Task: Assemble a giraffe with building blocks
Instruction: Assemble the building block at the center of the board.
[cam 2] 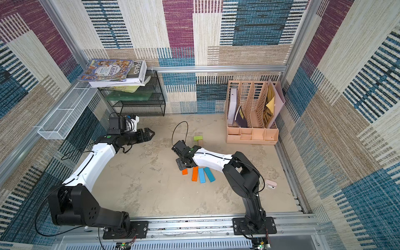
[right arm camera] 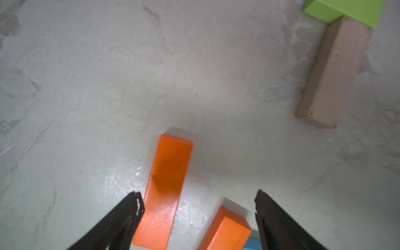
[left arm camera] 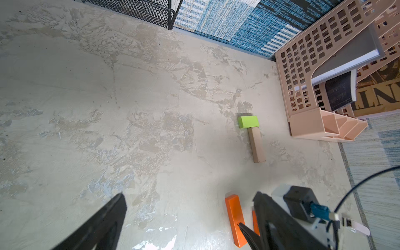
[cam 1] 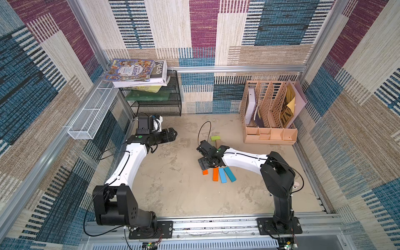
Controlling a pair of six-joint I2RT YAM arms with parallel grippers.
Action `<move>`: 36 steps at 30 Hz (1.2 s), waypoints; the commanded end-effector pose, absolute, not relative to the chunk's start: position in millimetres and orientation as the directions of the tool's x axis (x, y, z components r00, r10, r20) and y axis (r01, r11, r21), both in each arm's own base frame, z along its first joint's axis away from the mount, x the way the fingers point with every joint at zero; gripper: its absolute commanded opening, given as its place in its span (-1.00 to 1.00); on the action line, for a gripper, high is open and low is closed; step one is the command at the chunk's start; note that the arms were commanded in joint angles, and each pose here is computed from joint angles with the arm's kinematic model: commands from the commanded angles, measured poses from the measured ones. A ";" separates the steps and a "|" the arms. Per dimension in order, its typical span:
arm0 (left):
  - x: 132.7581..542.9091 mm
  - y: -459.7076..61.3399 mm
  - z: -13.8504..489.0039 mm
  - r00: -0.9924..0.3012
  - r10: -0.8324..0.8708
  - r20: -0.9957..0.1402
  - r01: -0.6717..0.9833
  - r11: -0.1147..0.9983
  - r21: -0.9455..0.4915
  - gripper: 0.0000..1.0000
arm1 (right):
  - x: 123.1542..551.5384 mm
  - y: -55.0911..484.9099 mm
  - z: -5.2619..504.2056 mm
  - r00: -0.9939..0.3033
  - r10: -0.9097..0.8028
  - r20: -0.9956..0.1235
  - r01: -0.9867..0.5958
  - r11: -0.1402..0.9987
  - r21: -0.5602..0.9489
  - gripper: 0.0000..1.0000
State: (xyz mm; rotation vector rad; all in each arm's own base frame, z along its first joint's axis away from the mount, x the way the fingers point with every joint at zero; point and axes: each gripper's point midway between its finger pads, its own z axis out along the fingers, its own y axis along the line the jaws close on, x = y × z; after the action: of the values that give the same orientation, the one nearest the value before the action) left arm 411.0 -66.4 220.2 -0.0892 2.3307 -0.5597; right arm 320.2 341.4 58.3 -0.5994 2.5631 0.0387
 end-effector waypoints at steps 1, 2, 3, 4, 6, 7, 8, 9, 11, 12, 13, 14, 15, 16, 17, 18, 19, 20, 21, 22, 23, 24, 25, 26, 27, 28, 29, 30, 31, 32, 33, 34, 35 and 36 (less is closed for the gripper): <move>410.7 -67.6 226.6 -0.724 -0.220 -0.653 0.109 0.899 -0.424 0.91 | 320.8 348.4 51.9 -0.804 -0.353 -0.478 -0.380 0.924 -0.044 0.65; 411.1 -67.4 226.5 -0.723 -0.220 -0.655 0.108 0.900 -0.422 0.91 | 321.0 350.2 49.2 -0.807 -0.352 -0.474 -0.380 0.924 -0.039 0.64; 411.0 -67.4 227.5 -0.721 -0.220 -0.657 0.110 0.900 -0.422 0.91 | 321.7 352.0 46.8 -0.811 -0.350 -0.470 -0.379 0.925 -0.035 0.61; 410.8 -67.4 227.6 -0.721 -0.221 -0.656 0.109 0.900 -0.422 0.92 | 322.0 353.5 43.8 -0.813 -0.352 -0.464 -0.381 0.924 -0.035 0.59; 411.2 -67.3 227.3 -0.722 -0.221 -0.656 0.108 0.900 -0.422 0.91 | 322.8 355.1 37.8 -0.819 -0.353 -0.452 -0.378 0.925 -0.037 0.58; 411.2 -67.3 227.5 -0.722 -0.221 -0.656 0.108 0.900 -0.422 0.92 | 323.2 355.6 34.1 -0.823 -0.353 -0.445 -0.377 0.925 -0.037 0.57; 411.1 -67.5 227.6 -0.722 -0.220 -0.656 0.109 0.900 -0.422 0.91 | 323.2 356.0 31.2 -0.825 -0.355 -0.439 -0.378 0.925 -0.036 0.48; 411.1 -67.5 227.4 -0.722 -0.220 -0.656 0.109 0.900 -0.422 0.92 | 323.0 356.8 28.5 -0.827 -0.355 -0.436 -0.378 0.925 -0.035 0.35; 411.0 -67.6 227.4 -0.722 -0.220 -0.655 0.110 0.899 -0.423 0.91 | 321.6 358.5 23.9 -0.831 -0.354 -0.428 -0.381 0.924 -0.024 0.05; 411.1 -68.0 227.8 -0.722 -0.220 -0.656 0.111 0.899 -0.423 0.92 | 320.7 358.4 22.4 -0.834 -0.351 -0.425 -0.379 0.925 -0.021 -0.07; 410.9 -67.5 227.0 -0.723 -0.220 -0.655 0.109 0.900 -0.423 0.91 | 320.6 357.2 21.7 -0.838 -0.345 -0.423 -0.373 0.928 -0.018 -0.13; 410.9 -67.8 227.9 -0.722 -0.220 -0.656 0.111 0.899 -0.423 0.91 | 320.0 356.9 21.9 -0.839 -0.340 -0.424 -0.369 0.929 -0.014 -0.23; 410.6 -67.6 227.4 -0.722 -0.220 -0.655 0.110 0.899 -0.423 0.92 | 320.1 355.4 23.3 -0.841 -0.332 -0.427 -0.362 0.932 -0.012 -0.26; 410.8 -67.8 228.1 -0.721 -0.221 -0.657 0.111 0.899 -0.424 0.91 | 320.7 353.2 24.7 -0.842 -0.327 -0.430 -0.357 0.934 -0.012 -0.26; 410.9 -67.9 228.0 -0.721 -0.221 -0.657 0.111 0.899 -0.425 0.91 | 321.4 351.3 28.3 -0.840 -0.320 -0.438 -0.351 0.936 -0.010 -0.26; 411.2 -68.0 227.4 -0.722 -0.222 -0.655 0.111 0.898 -0.426 0.91 | 323.1 348.1 32.7 -0.839 -0.313 -0.446 -0.343 0.939 -0.012 -0.26; 410.9 -68.1 227.4 -0.723 -0.221 -0.655 0.111 0.898 -0.426 0.92 | 325.2 345.1 38.0 -0.835 -0.306 -0.457 -0.336 0.942 -0.016 -0.26; 410.8 -68.5 227.3 -0.723 -0.221 -0.654 0.112 0.898 -0.427 0.92 | 328.2 339.1 44.0 -0.833 -0.295 -0.469 -0.323 0.946 -0.023 -0.27; 411.1 -68.1 227.6 -0.722 -0.221 -0.656 0.111 0.898 -0.426 0.91 | 332.0 333.0 51.4 -0.828 -0.281 -0.485 -0.307 0.951 -0.028 -0.27; 411.0 -68.4 227.5 -0.722 -0.221 -0.655 0.112 0.898 -0.426 0.91 | 335.3 326.5 56.4 -0.826 -0.269 -0.496 -0.291 0.956 -0.034 -0.28; 411.3 -68.2 226.9 -0.723 -0.222 -0.654 0.110 0.898 -0.427 0.91 | 339.2 316.7 61.5 -0.826 -0.249 -0.505 -0.267 0.963 -0.039 -0.28; 411.3 -68.1 226.6 -0.724 -0.223 -0.653 0.109 0.898 -0.427 0.91 | 342.8 306.7 65.3 -0.828 -0.229 -0.511 -0.243 0.969 -0.040 -0.27; 411.2 -68.2 226.7 -0.724 -0.222 -0.653 0.109 0.898 -0.427 0.91 | 345.1 299.0 68.0 -0.830 -0.213 -0.516 -0.227 0.973 -0.038 -0.28; 411.5 -68.7 226.6 -0.725 -0.222 -0.652 0.111 0.897 -0.428 0.91 | 348.0 289.8 70.2 -0.831 -0.195 -0.522 -0.208 0.978 -0.034 -0.28; 411.3 -68.6 226.8 -0.725 -0.223 -0.652 0.111 0.896 -0.429 0.91 | 350.1 281.6 71.7 -0.832 -0.179 -0.525 -0.193 0.981 -0.029 -0.28; 411.4 -68.6 226.4 -0.725 -0.223 -0.652 0.111 0.896 -0.429 0.91 | 351.8 275.9 72.2 -0.833 -0.168 -0.526 -0.183 0.983 -0.025 -0.28; 411.6 -68.6 226.4 -0.725 -0.222 -0.652 0.111 0.896 -0.429 0.91 | 353.6 269.4 71.6 -0.836 -0.156 -0.526 -0.170 0.985 -0.020 -0.28; 411.8 -68.8 226.8 -0.724 -0.222 -0.653 0.112 0.896 -0.430 0.91 | 354.9 263.6 69.6 -0.841 -0.147 -0.522 -0.161 0.987 -0.018 -0.28; 411.8 -68.8 226.8 -0.724 -0.222 -0.653 0.112 0.896 -0.430 0.91 | 355.9 259.6 68.8 -0.843 -0.139 -0.519 -0.154 0.988 -0.016 -0.28; 411.7 -68.8 226.5 -0.725 -0.222 -0.652 0.112 0.896 -0.430 0.91 | 357.1 254.7 67.3 -0.846 -0.133 -0.517 -0.145 0.989 -0.017 -0.27; 411.6 -68.8 226.1 -0.726 -0.222 -0.651 0.111 0.896 -0.430 0.91 | 358.6 250.9 66.2 -0.847 -0.125 -0.517 -0.136 0.991 -0.017 -0.28; 411.8 -68.8 226.0 -0.726 -0.222 -0.651 0.111 0.896 -0.430 0.91 | 359.5 247.8 64.7 -0.848 -0.121 -0.516 -0.130 0.991 -0.018 -0.27; 411.7 -68.8 225.7 -0.727 -0.222 -0.650 0.111 0.896 -0.430 0.90 | 360.3 244.9 62.8 -0.851 -0.115 -0.513 -0.125 0.992 -0.017 -0.28; 411.3 -68.8 225.4 -0.728 -0.222 -0.649 0.110 0.896 -0.430 0.90 | 361.0 243.0 60.6 -0.854 -0.110 -0.508 -0.120 0.993 -0.013 -0.27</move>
State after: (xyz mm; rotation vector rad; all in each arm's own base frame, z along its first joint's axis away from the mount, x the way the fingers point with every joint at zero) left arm 409.7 -67.7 222.8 -0.0878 2.3257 -0.5700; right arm 356.4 245.4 60.0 -0.1901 2.6124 0.0066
